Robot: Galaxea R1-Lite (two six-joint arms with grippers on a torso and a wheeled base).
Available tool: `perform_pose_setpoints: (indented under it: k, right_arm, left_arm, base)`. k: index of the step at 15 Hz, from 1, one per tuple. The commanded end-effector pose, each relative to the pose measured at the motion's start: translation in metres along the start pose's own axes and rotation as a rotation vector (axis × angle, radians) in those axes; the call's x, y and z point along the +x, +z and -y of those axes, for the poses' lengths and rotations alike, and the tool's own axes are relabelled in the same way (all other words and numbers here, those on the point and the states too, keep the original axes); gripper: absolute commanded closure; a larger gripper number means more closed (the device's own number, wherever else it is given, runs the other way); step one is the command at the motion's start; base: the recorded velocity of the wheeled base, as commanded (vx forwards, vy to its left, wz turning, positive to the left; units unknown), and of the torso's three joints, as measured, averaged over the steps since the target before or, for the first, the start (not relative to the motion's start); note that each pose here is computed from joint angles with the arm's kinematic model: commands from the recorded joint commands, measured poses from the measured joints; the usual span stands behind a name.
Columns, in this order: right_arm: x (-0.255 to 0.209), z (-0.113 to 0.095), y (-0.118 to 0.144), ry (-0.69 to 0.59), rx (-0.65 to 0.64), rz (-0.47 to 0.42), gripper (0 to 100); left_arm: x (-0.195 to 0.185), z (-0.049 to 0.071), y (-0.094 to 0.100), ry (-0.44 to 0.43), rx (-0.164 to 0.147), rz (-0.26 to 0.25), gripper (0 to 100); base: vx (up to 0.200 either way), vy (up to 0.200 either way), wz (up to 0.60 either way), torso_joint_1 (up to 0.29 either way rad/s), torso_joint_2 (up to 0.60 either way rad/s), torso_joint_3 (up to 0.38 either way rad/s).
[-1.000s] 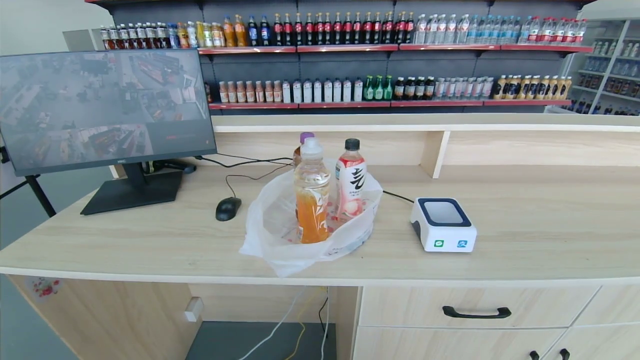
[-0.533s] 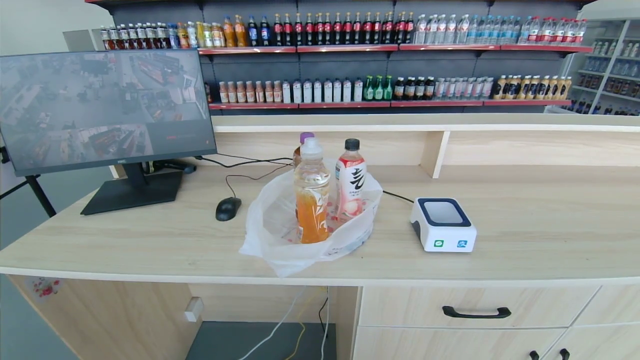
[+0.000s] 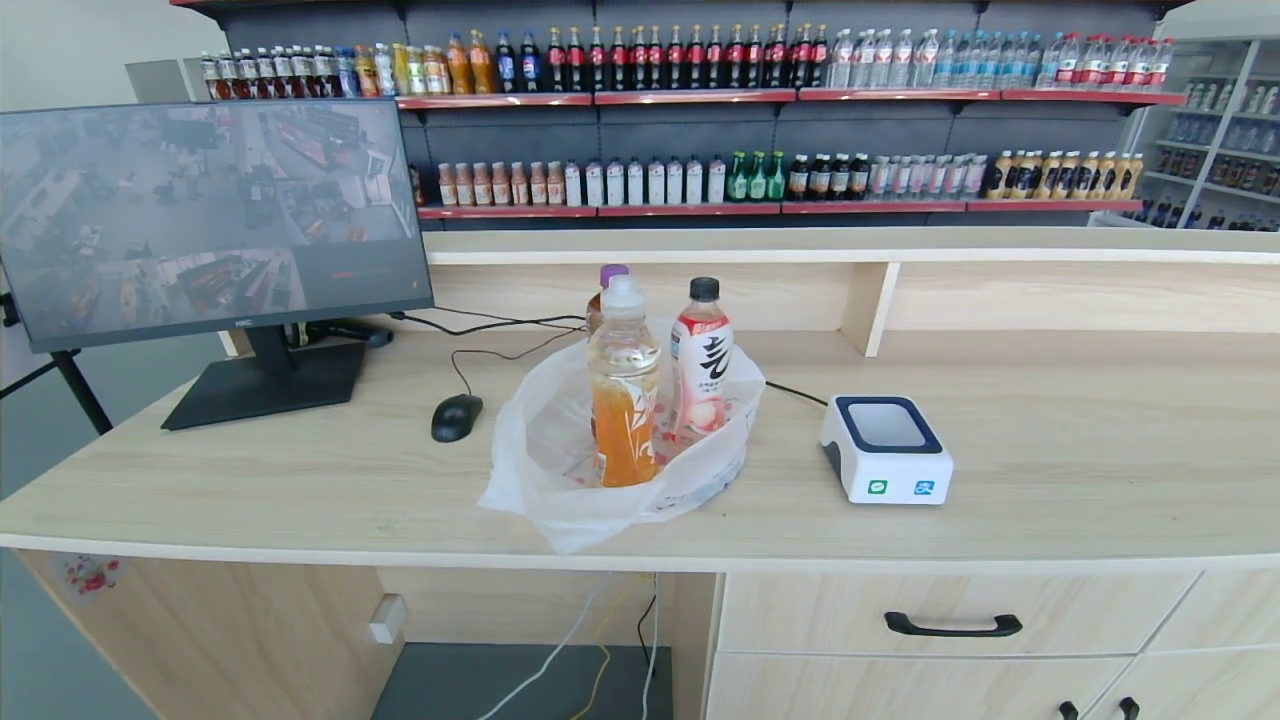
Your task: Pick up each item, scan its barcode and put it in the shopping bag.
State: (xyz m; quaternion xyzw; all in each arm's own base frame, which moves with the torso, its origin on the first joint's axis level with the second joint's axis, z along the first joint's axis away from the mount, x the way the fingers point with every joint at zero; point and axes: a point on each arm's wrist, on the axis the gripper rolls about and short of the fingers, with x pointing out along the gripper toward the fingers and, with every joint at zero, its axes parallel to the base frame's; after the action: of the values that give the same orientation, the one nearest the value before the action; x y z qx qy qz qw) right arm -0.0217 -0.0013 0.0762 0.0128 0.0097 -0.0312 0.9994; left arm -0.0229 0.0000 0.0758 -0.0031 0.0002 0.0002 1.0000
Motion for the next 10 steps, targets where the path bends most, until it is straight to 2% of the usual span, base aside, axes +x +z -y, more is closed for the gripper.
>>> perform_pose_setpoints:
  k: [1,4,9,10]
  right_arm:
    - [-0.0013,0.0002,-0.0006,0.003,0.022,0.019,0]
    - [-0.0013,0.0002,-0.0006,0.003,0.016,0.019,0]
    - [-0.0013,0.0002,-0.0006,0.003,0.016,0.019,0]
    - [-0.0013,0.0002,-0.0006,0.003,0.016,0.019,0]
  left_arm:
    - [0.0000,0.0000,0.0000,0.001,-0.001,0.000,0]
    - [0.0000,0.0000,0.0000,-0.002,0.002,0.000,0]
    - [0.0000,0.0000,-0.0002,0.000,0.002,-0.001,0]
    - [0.0000,0.0000,-0.0002,-0.002,0.002,-0.001,0]
  base:
    - [-0.200,0.000,0.00,0.002,0.00,0.002]
    - [-0.200,0.000,0.00,0.014,0.00,0.001]
    - [0.000,0.000,0.00,0.000,0.00,0.000]
    - [0.000,-0.200,0.00,0.017,0.00,0.002]
